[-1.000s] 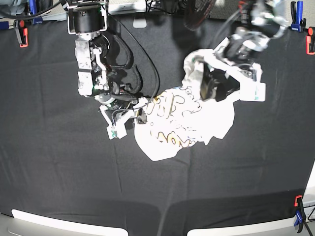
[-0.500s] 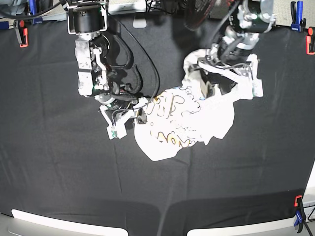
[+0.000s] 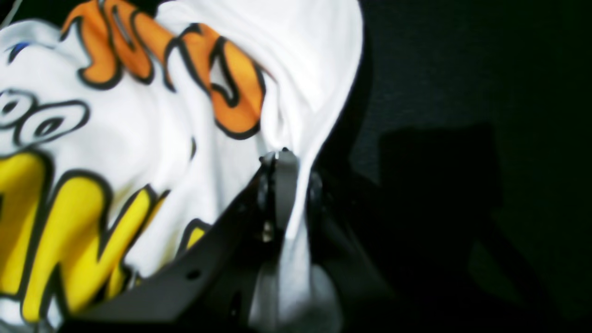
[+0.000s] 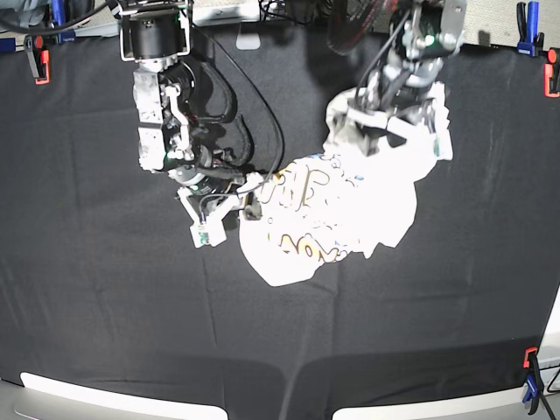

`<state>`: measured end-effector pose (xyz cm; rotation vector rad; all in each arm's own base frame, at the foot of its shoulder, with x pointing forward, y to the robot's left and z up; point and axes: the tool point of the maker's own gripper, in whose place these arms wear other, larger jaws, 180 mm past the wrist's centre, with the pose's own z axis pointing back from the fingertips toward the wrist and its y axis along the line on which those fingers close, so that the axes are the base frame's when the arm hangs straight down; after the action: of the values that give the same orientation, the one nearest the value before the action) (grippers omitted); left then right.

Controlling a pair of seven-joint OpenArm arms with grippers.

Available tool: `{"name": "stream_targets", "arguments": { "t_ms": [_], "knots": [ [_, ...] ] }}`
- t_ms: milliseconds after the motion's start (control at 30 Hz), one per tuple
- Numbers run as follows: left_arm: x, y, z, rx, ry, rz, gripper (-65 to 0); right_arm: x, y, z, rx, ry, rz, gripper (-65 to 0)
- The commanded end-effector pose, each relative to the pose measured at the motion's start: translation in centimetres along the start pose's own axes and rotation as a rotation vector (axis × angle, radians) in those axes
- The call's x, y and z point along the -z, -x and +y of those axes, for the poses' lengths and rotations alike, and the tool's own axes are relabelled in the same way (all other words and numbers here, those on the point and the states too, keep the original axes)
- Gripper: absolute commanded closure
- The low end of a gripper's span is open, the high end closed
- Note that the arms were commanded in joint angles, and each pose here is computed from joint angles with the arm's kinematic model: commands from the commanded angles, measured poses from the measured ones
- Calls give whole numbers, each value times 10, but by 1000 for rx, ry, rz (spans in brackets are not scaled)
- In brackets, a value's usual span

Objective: Layout the t-shirt on the table in an organized manner, then fold the t-shirt properly
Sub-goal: 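Lift the shirt and pull it away from the left gripper with the right gripper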

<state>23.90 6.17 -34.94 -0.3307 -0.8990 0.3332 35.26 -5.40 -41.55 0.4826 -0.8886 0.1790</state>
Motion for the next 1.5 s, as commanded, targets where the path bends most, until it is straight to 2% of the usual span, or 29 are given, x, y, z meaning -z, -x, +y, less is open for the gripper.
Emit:
{"name": "stream_targets", "arguments": {
  "t_ms": [0, 233, 300, 367, 467, 633, 867, 1000, 1200, 1467],
  "knots": [
    [-3, -16, -8, -11, 19, -51, -256, 1, -21, 5, -16, -22, -55, 0],
    [-3, -34, -18, 1, 46, -88, -256, 1, -21, 5, -17, -24, -58, 0],
    [-3, -34, -15, 51, 25, -90, -243, -3, -28, 9, -50, -58, -81, 0],
    [-3, -36, -7, 134, -21, -102, -176, -10, -41, 8, -88, -68, -112, 0],
    [-5, -44, 6, 251, -92, -129, 0, -28, -62, -11, -137, -17, -134, 0],
    [-16, -70, 14, 370, -142, -213, 0, -64, -93, -49, -187, 99, -173, 0],
    [-72, -147, 2, 568, -201, -477, 0, -131, -138, -104, -288, 276, -217, 0],
    [-74, -153, 5, 643, -219, -491, 0, -171, -167, -112, -337, 320, -249, 0],
    [-74, -155, 5, 662, -217, -495, 0, -222, -205, -103, -440, 402, -310, 0],
    [-72, -152, 4, 638, -197, -480, 0, -259, -219, -120, -428, 506, -381, 0]
  ]
}}
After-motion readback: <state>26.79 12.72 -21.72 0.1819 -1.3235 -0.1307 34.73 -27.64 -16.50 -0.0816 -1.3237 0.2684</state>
